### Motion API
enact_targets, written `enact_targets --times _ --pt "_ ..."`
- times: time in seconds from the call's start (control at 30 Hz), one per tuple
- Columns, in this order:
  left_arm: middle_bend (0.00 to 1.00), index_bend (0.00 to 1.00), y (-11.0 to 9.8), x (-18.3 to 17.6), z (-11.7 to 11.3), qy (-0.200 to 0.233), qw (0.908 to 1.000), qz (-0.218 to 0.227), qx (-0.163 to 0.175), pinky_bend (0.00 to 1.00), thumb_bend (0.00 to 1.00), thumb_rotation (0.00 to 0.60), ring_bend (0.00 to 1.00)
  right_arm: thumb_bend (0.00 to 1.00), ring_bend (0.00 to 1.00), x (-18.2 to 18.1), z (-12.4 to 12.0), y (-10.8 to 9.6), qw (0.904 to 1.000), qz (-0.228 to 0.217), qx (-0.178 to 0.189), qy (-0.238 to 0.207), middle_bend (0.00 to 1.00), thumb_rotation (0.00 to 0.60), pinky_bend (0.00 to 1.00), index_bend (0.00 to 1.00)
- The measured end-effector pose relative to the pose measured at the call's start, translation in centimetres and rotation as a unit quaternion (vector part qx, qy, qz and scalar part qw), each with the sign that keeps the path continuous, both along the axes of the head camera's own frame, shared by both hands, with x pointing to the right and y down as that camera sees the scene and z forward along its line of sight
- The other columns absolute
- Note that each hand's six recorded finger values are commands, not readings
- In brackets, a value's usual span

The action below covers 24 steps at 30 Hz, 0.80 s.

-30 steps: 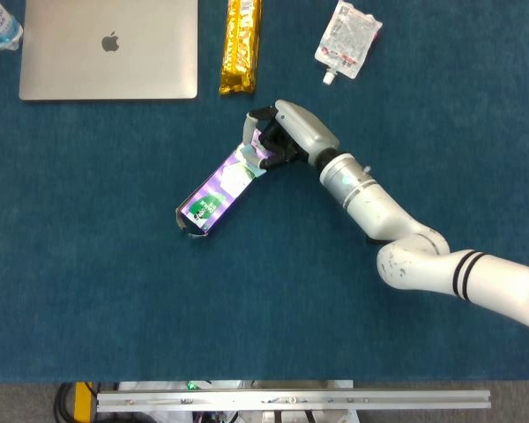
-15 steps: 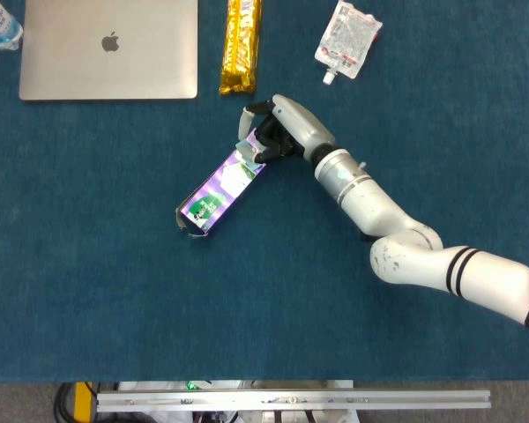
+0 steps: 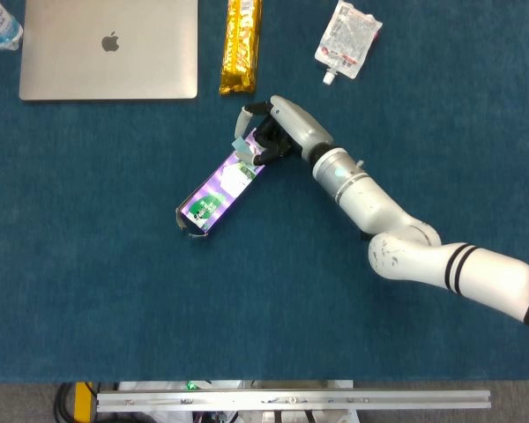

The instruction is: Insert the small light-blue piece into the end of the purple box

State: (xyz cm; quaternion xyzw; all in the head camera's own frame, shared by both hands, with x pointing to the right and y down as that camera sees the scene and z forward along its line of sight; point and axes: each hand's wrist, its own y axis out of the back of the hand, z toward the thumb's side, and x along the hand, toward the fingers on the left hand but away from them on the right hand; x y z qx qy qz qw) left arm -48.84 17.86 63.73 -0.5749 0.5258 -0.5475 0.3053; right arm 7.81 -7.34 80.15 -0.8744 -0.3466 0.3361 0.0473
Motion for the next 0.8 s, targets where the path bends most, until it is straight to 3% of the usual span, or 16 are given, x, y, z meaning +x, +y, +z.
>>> enact_targets --times 0.43,0.57,0.73,0.8 --pt "0.19 0.19 0.07 -0.09 0.02 0.0 1.0 -0.001 -0.001 0.12 0.36 0.6 0.16 0.08 1.0 -0.11 0.01 -0.08 1.0 0.003 0.002 0.001 1.0 0.6 1.0 0.37" --pt "0.19 0.19 0.12 -0.1 0.06 0.0 1.0 -0.001 -0.002 0.12 0.36 0.6 0.16 0.08 1.0 -0.04 -0.02 -0.17 1.0 0.004 0.005 0.003 1.0 0.6 1.0 0.28" --pt "0.19 0.19 0.12 -0.13 0.0 0.0 1.0 -0.001 0.0 0.12 0.36 0.6 0.16 0.08 1.0 0.13 -0.2 -0.46 0.9998 0.007 0.015 0.007 1.0 0.6 1.0 0.05" --pt "0.19 0.19 0.11 -0.09 -0.01 0.0 1.0 -0.001 0.0 0.12 0.36 0.6 0.16 0.08 1.0 0.22 -0.37 -0.63 0.9997 0.009 0.019 0.007 0.99 0.6 1.0 0.01"
